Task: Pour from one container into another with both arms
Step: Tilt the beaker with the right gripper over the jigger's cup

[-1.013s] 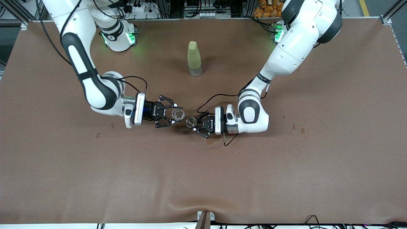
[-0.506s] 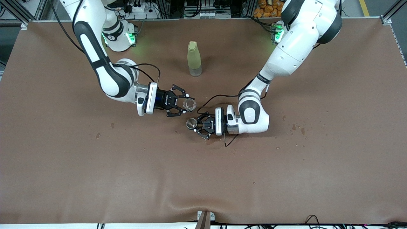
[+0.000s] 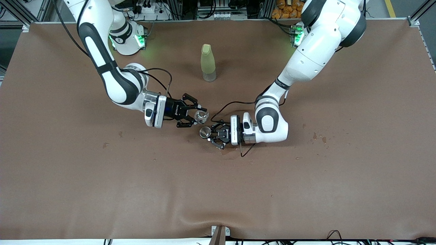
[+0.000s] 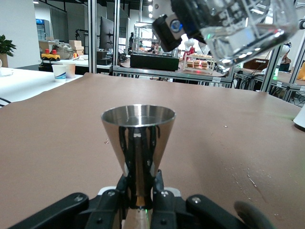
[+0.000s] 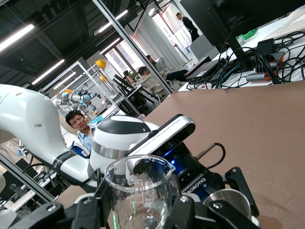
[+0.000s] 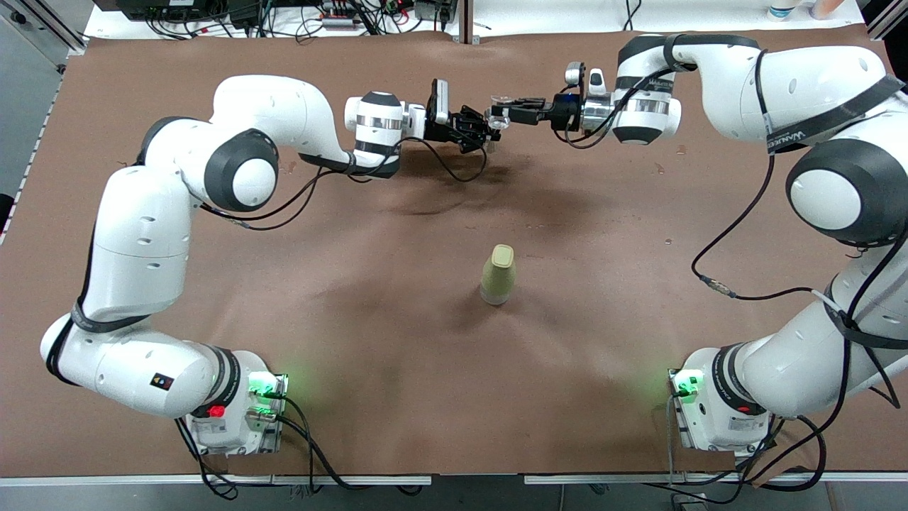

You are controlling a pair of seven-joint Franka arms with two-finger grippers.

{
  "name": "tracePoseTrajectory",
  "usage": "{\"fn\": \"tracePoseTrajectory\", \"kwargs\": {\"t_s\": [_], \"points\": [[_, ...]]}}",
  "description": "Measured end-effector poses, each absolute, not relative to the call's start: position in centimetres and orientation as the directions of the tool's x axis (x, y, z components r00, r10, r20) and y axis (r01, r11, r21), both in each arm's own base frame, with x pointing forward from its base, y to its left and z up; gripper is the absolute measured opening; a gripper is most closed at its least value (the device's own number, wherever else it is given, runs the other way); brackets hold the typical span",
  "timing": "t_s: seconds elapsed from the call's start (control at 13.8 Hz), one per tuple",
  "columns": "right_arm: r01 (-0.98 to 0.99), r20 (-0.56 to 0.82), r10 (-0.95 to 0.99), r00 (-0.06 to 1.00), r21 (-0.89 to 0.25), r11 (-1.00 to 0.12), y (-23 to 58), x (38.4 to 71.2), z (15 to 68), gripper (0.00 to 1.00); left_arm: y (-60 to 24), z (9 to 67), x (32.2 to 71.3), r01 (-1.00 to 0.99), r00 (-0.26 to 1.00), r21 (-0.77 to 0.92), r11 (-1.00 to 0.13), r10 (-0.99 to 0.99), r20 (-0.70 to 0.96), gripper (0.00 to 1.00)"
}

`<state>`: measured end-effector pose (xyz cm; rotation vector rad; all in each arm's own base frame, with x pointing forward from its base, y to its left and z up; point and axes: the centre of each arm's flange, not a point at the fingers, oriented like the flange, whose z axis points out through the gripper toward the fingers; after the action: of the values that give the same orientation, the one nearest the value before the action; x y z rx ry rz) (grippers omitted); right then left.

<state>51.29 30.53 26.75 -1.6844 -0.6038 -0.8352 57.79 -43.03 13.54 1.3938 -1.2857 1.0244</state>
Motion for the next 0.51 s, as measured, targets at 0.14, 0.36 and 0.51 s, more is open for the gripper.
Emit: {"fn": "tracePoseTrajectory", "kwargs": {"t_s": [0.14,0.36,0.51], "points": [[0.75,0.784,-0.028,0.62,-0.603,-0.272,30.8,52.2,26.5,0.5,-43.1,13.6,57.8,-0.994,0.106,0.106,-0.009,-0.194,0.975,0.21],[0.728,0.762,-0.031,0.646,-0.628,-0.276,31.0,52.6,25.2,0.5,-43.2,13.6,57.7,-0.994,0.107,0.107,-0.009,-0.193,0.975,0.21],[0.688,0.724,-0.041,0.689,-0.671,-0.277,30.9,52.5,24.5,0.5,-43.4,13.6,57.6,-0.994,0.106,0.107,-0.006,-0.193,0.975,0.21]]}}
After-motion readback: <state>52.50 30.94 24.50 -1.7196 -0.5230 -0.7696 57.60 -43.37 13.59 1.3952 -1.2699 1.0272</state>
